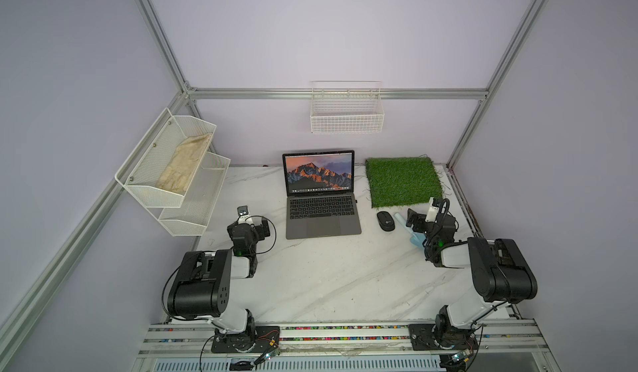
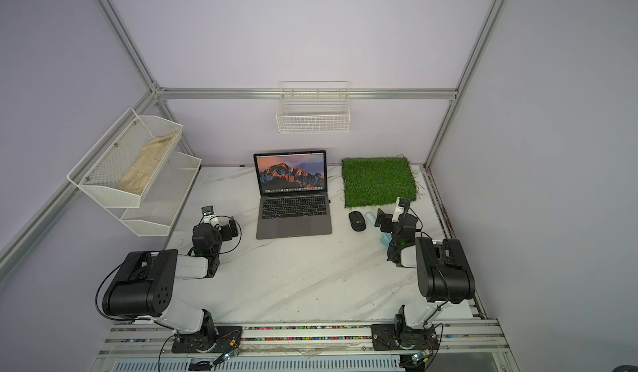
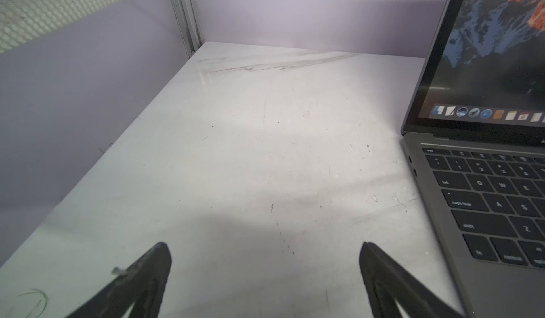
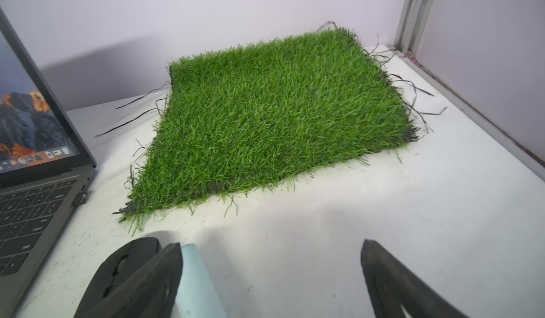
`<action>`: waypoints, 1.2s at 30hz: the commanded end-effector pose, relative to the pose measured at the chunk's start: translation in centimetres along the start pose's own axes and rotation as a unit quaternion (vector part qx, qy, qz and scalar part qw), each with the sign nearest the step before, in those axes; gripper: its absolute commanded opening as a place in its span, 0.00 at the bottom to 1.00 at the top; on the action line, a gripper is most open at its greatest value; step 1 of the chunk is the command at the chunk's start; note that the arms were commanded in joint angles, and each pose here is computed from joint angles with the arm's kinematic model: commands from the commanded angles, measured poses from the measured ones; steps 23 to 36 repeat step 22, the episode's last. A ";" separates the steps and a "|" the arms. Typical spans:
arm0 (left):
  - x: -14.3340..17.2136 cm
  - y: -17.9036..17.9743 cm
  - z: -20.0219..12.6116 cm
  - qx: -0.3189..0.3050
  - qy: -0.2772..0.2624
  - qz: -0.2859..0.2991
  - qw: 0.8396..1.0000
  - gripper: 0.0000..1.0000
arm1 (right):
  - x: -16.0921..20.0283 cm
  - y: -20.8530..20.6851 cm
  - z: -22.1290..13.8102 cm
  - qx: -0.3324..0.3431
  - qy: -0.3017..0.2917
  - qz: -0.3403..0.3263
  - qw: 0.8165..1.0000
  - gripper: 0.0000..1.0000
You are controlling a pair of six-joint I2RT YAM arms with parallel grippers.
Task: Insert the wireless mouse receiver into the laptop
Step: Reset both arms
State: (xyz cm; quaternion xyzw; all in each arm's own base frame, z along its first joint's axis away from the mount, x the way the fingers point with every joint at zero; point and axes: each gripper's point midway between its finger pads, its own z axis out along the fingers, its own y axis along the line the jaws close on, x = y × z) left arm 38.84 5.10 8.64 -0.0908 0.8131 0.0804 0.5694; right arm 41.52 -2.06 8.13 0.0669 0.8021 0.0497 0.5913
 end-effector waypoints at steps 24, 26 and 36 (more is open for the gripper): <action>-3.0 -0.3 -0.4 -0.007 -0.062 0.009 0.998 1.00 | -1.2 1.5 1.5 0.043 -0.033 -0.044 0.998 0.97; -3.0 -0.3 -0.4 -0.007 -0.062 0.009 0.998 1.00 | -1.2 1.5 1.5 0.043 -0.033 -0.044 0.998 0.97; -3.0 -0.3 -0.4 -0.007 -0.062 0.009 0.998 1.00 | -1.2 1.5 1.5 0.043 -0.033 -0.044 0.998 0.97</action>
